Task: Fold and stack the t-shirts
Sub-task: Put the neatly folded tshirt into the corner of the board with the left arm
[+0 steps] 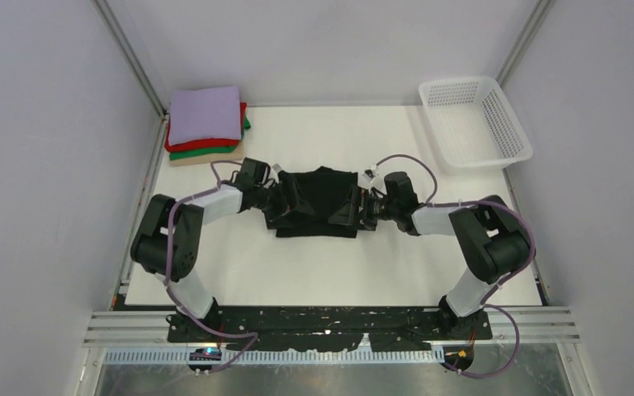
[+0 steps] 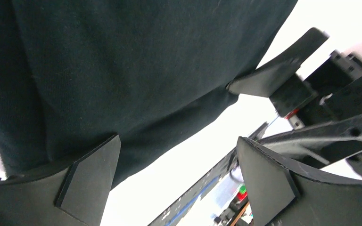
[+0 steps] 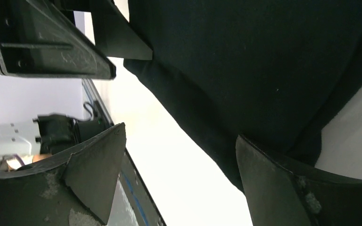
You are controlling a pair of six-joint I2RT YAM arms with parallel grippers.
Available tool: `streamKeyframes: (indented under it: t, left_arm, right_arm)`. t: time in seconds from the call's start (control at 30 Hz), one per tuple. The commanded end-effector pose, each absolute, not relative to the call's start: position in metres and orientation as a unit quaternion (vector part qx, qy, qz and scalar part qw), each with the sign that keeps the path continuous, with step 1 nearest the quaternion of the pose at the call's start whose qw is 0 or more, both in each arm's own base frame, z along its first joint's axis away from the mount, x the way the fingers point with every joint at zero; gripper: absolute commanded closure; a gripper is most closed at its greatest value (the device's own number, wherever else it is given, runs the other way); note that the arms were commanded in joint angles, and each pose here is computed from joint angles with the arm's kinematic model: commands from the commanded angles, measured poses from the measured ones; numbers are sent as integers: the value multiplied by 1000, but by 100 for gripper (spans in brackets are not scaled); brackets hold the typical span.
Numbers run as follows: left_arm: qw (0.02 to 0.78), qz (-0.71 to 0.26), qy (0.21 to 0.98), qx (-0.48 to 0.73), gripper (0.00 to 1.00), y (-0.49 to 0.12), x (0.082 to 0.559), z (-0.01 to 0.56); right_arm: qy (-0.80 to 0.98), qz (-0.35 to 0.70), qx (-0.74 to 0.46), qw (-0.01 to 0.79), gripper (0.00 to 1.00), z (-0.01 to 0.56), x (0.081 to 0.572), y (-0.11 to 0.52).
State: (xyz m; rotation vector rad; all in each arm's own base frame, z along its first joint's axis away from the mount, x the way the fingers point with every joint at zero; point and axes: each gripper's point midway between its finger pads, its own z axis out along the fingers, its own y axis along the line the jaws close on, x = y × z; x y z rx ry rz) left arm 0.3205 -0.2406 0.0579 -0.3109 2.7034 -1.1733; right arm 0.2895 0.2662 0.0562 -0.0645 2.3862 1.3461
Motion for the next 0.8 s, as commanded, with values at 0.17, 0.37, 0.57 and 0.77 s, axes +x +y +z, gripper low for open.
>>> streamKeyframes:
  t: [0.17,0.37,0.57,0.77]
  left_arm:
    - [134,-354,924,-58,1,-221,235,77]
    - [217,-279,933,-60,1,-193,252,91]
    - [206,-233,950,-24,1,-195,286,81]
    - [163,-207,965,-9,6,-201,304,50]
  right_arm:
    - [883,446,-81,126,5,54,191,248]
    - [844,465,-132,232,5,117,211,253]
    - [827,445,-118,322,4,149,235,234]
    - [832,446,-69,323,5,142,239,209]
